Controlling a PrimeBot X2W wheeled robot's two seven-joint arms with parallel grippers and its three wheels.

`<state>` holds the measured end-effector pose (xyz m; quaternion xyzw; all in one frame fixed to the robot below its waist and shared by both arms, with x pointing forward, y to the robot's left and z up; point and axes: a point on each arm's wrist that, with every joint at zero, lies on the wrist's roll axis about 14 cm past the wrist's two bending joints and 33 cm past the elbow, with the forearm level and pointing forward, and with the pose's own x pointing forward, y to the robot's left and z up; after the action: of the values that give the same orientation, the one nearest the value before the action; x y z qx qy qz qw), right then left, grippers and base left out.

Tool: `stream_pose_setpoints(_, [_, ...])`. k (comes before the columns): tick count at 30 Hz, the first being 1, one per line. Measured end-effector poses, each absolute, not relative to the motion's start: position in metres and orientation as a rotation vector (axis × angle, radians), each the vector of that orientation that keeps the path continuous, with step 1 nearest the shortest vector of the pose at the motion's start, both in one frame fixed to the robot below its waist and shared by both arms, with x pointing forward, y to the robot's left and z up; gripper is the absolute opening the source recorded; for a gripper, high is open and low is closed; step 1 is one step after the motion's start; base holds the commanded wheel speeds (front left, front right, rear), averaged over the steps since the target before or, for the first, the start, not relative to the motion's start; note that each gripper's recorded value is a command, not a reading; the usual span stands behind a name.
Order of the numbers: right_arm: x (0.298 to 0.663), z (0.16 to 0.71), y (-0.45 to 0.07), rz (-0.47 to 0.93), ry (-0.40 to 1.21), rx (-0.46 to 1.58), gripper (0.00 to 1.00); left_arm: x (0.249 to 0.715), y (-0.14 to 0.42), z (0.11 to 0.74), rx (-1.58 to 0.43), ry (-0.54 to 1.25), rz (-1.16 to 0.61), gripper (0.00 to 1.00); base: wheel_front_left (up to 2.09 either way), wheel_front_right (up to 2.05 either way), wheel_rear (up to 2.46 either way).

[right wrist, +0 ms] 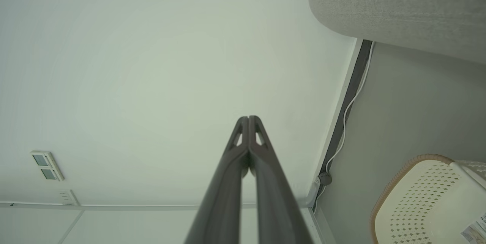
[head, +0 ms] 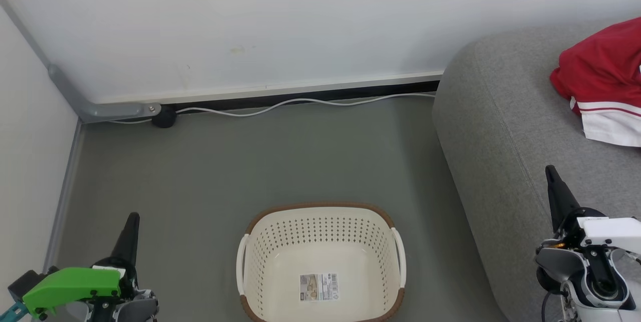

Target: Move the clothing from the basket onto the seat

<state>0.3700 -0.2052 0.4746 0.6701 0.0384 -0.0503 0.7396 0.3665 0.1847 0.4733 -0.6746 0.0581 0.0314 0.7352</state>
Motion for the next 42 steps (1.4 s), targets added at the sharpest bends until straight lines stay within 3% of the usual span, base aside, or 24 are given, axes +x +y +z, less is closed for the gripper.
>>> stream_pose_setpoints(8, [0.3716, 0.4787, -0.2088, -0.105, 0.058, 1.575, 0.0, 0.3733, 0.1869, 0.4823, -1.57, 0.093, 0.049, 0.0, 0.0, 0.0, 0.0])
stream_pose_setpoints(42, [0.3726, 0.4825, -0.208, -0.092, 0.048, 1.576, 0.0, 0.3736, 0.1873, 0.4825, -1.571, 0.09, 0.049, 0.0, 0.0, 0.0, 0.0])
